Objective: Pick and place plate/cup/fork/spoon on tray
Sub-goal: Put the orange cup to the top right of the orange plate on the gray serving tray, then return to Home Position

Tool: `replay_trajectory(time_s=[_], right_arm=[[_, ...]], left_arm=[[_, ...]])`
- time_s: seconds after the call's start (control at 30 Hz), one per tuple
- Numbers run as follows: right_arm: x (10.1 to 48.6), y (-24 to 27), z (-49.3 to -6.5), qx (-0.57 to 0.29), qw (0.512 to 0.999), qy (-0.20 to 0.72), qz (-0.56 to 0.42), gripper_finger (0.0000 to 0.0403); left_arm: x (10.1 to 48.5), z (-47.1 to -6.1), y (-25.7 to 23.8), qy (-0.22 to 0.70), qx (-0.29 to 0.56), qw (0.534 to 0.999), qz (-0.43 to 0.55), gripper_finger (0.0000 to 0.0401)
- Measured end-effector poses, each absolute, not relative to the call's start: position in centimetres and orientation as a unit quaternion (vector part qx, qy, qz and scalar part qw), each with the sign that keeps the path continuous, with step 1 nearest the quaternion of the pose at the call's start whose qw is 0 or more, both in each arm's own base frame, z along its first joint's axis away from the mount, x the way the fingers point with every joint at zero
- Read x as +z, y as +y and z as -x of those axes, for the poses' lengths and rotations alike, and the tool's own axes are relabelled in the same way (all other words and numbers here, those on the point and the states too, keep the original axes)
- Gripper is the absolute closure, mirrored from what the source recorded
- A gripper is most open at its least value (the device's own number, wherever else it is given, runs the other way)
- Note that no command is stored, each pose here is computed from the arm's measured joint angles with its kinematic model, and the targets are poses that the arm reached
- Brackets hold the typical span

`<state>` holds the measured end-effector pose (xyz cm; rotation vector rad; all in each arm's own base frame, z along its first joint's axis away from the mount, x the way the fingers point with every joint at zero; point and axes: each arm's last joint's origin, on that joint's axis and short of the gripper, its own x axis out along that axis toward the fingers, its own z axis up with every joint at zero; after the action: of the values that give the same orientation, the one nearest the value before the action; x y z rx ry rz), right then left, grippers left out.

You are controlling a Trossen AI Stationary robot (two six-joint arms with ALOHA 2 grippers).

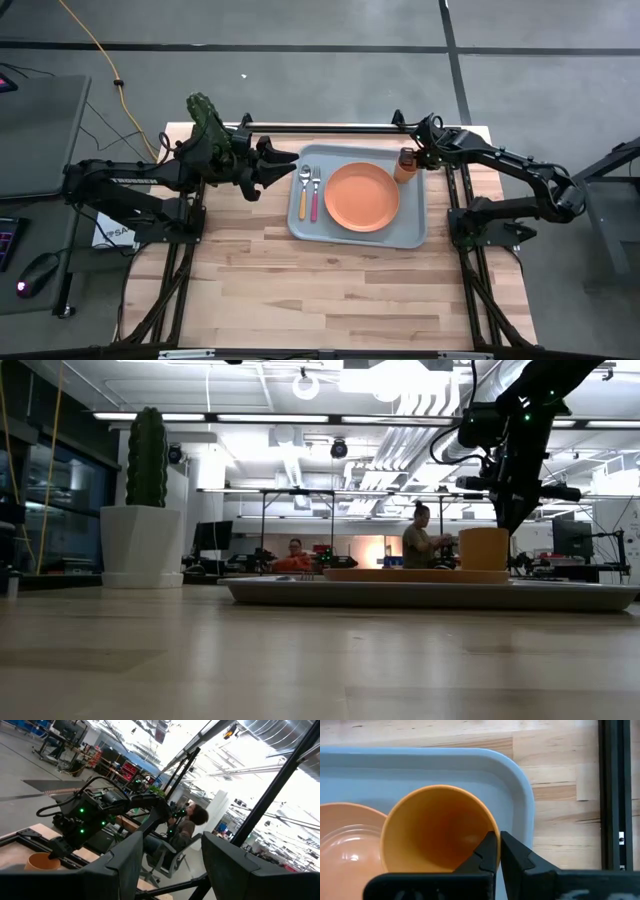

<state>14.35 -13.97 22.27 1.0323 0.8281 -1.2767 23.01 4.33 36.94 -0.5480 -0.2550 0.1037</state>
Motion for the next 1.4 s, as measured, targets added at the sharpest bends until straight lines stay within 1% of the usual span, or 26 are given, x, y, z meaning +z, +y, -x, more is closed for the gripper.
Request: replay_trajectory(time_s=[0.23, 0.33, 0.8, 1.03, 1.2, 1.4], right_arm=[[22.3, -14.0, -14.4, -0.552, 0.606, 0.358, -0.447, 0.0402], [22.3, -14.0, -14.4, -0.551, 0.607, 0.357, -0.448, 0.0393], [22.3, -14.0, -14.4, -0.553, 0.606, 0.357, -0.446, 0.0285], [22.3, -13.9, -14.3, -0.553, 0.606, 0.364, -0.441, 0.0243], [22.5, -13.8, -14.2, -0.546, 0.619, 0.369, -0.428, 0.0232], [24.3, -13.0, -13.1, -0.554, 0.645, 0.323, -0.416, 0.0231]], left_arm=[[36.9, -23.0, 4.3, -0.126, 0.051, 0.953, 0.270, 0.0213], [36.9, -23.0, 4.3, -0.126, 0.051, 0.953, 0.271, 0.0213], [36.9, -23.0, 4.3, -0.126, 0.051, 0.953, 0.271, 0.0213], [36.9, -23.0, 4.3, -0.126, 0.050, 0.953, 0.271, 0.0213], [36.9, -23.0, 4.3, -0.126, 0.051, 0.953, 0.271, 0.0213], [36.9, -23.0, 4.3, -0.125, 0.051, 0.953, 0.271, 0.0213]])
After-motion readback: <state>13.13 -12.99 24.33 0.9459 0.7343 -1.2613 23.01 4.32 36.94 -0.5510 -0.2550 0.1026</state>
